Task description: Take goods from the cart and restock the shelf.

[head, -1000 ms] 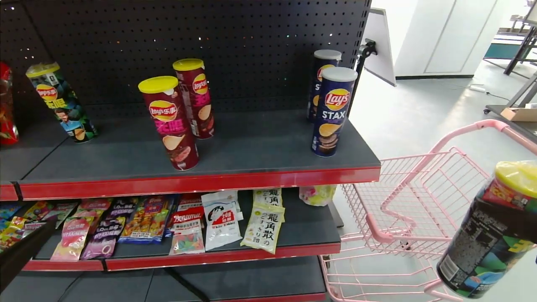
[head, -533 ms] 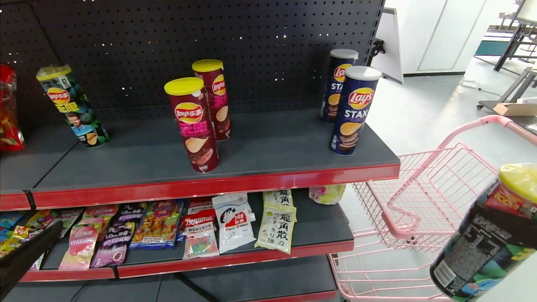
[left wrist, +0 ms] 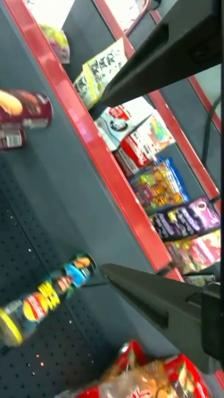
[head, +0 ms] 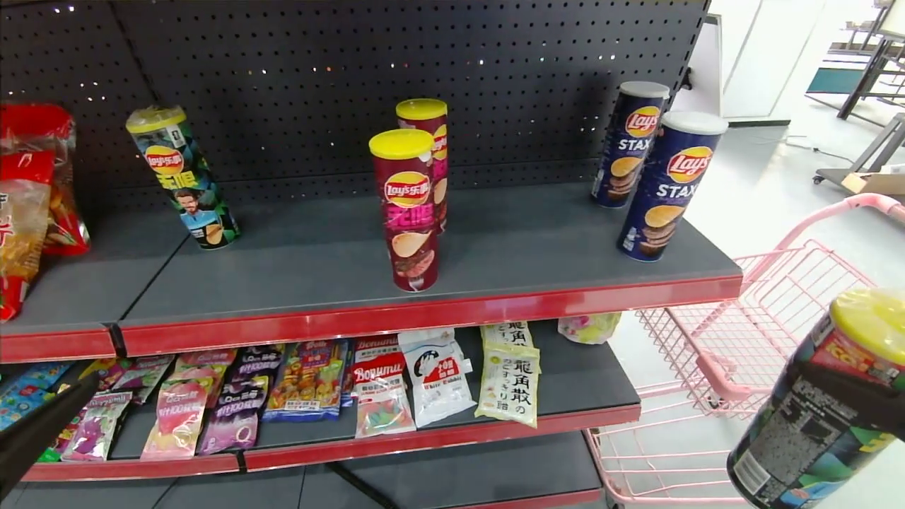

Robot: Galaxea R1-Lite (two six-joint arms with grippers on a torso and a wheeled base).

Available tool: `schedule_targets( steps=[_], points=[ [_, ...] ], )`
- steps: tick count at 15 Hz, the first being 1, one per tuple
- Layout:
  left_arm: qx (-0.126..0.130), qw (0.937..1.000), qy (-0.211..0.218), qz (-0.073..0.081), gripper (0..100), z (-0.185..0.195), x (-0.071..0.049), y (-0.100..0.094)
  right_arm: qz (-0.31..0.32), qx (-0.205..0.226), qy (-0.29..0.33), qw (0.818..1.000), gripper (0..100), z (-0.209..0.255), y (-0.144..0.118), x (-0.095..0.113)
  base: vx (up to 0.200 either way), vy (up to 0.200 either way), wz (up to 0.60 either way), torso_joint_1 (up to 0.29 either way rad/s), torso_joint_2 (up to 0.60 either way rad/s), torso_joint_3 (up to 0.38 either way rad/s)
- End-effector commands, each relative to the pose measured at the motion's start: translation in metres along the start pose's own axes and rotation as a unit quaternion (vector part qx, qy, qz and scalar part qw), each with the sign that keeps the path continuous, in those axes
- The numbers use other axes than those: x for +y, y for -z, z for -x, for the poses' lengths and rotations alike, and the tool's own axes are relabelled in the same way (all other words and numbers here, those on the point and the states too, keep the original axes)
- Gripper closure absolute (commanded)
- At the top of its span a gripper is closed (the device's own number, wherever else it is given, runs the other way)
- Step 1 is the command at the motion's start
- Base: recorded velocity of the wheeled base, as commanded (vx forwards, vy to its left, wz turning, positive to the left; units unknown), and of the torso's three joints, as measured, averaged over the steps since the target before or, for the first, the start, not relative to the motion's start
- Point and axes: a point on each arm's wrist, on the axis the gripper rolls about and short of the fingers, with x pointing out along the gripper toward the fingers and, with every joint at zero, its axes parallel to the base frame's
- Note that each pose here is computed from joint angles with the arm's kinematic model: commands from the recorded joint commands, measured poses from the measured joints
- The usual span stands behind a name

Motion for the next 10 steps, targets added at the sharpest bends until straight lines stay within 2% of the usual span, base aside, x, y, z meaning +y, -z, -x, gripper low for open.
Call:
schedule_targets(
  steps=[1,10],
  points=[
    [-0.001,1.0000,-0.001,0.000,0,0.0003,0.0002,-0.0004,0.001,0.005,-0.001,1.000,100,-0.0010,0.0017,0.0003,0.000,0.200,0.00,0.002,0.00,-0.002],
    [0.000,1.0000,-0.001,-0.008,0,0.0000,0.0001,-0.0003,0.005,0.014,0.001,1.000,100,-0.0027,0.0074,0.0008,0.000,0.200,0.00,0.002,0.00,0.001]
  ],
)
